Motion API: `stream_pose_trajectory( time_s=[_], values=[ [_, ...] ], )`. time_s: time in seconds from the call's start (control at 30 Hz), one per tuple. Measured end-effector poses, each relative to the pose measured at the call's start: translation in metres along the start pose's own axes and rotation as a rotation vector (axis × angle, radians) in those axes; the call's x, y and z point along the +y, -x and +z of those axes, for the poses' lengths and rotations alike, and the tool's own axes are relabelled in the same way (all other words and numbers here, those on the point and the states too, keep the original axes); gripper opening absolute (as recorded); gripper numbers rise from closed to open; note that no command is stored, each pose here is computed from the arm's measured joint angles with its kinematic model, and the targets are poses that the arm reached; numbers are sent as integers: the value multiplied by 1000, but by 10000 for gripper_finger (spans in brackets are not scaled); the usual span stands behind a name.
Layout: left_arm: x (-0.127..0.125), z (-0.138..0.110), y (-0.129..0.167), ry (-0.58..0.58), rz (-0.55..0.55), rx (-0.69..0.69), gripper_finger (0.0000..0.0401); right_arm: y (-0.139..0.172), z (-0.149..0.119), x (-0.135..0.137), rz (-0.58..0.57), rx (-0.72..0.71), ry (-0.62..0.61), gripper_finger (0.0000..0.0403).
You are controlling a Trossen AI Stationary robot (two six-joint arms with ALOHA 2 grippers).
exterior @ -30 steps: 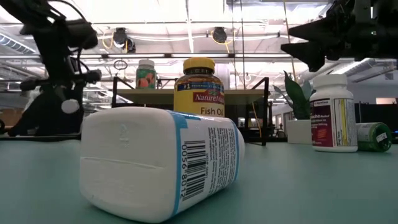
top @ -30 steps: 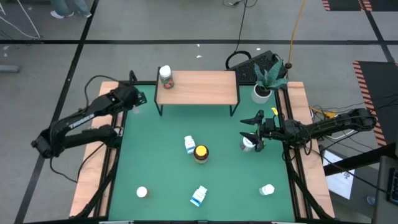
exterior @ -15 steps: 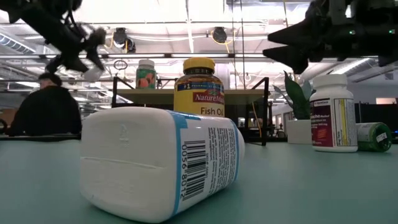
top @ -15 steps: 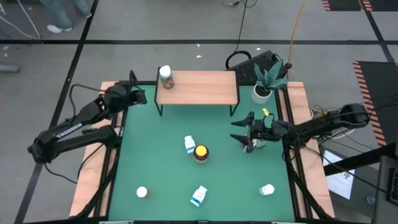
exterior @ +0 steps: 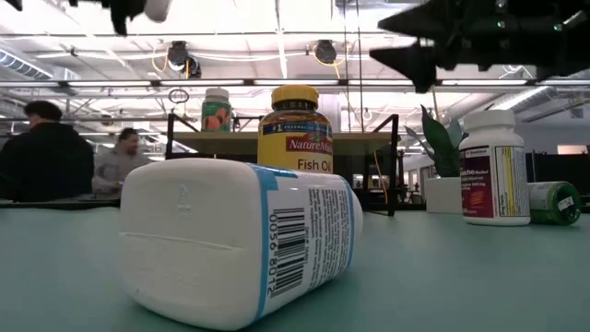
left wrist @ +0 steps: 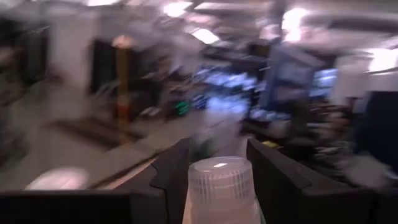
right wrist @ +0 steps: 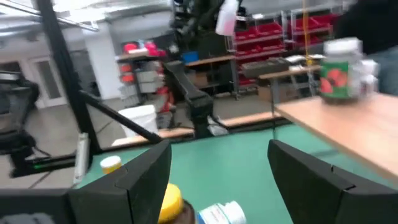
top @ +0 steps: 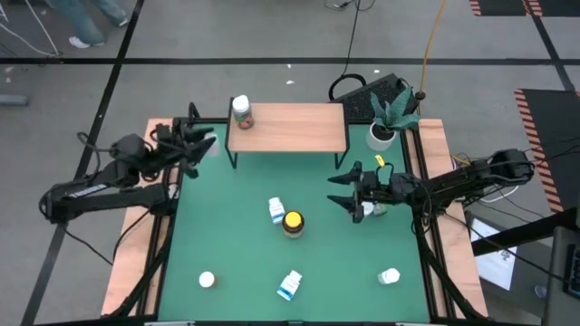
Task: Pick and place medicine bottles onto shelf by color
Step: Put the transparent medicine bottle on the shelf
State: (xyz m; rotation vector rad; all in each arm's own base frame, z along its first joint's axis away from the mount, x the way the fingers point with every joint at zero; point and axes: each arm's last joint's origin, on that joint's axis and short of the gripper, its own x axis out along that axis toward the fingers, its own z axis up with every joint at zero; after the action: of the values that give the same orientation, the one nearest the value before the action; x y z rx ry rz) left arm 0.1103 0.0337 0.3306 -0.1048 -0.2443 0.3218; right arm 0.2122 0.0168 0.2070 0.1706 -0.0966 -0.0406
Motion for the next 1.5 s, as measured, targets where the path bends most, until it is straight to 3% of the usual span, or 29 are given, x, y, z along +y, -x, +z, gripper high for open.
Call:
stream_pose_trajectory(
  time_s=[0.13, 0.43, 0.63, 0.83, 0.97, 1.2, 1.5],
  values=[
    [-18, -12, -21, -37, -123, 53, 154, -13, 1, 8, 112, 27, 33, 263],
    [-86, -76, -80, -159, -393, 99, 154, -45, -18, 15, 112, 117, 84, 263],
    [-110, -117, -102, -255, -404, 21, 154, -48, -15, 16, 125, 29, 86, 263],
    [-122, -145, -122, -228, -394, -87, 154, -51, -17, 16, 130, -16, 95, 263],
    [-135, -155, -146, -230, -402, -89, 154, -54, -20, 16, 134, -57, 100, 263],
    [-153, -154, -178, -280, -410, -118, 154, -56, -20, 21, 171, -62, 124, 263],
    [-158, -151, -187, -306, -417, -66, 154, -54, -19, 31, 236, -94, 166, 263]
  ],
)
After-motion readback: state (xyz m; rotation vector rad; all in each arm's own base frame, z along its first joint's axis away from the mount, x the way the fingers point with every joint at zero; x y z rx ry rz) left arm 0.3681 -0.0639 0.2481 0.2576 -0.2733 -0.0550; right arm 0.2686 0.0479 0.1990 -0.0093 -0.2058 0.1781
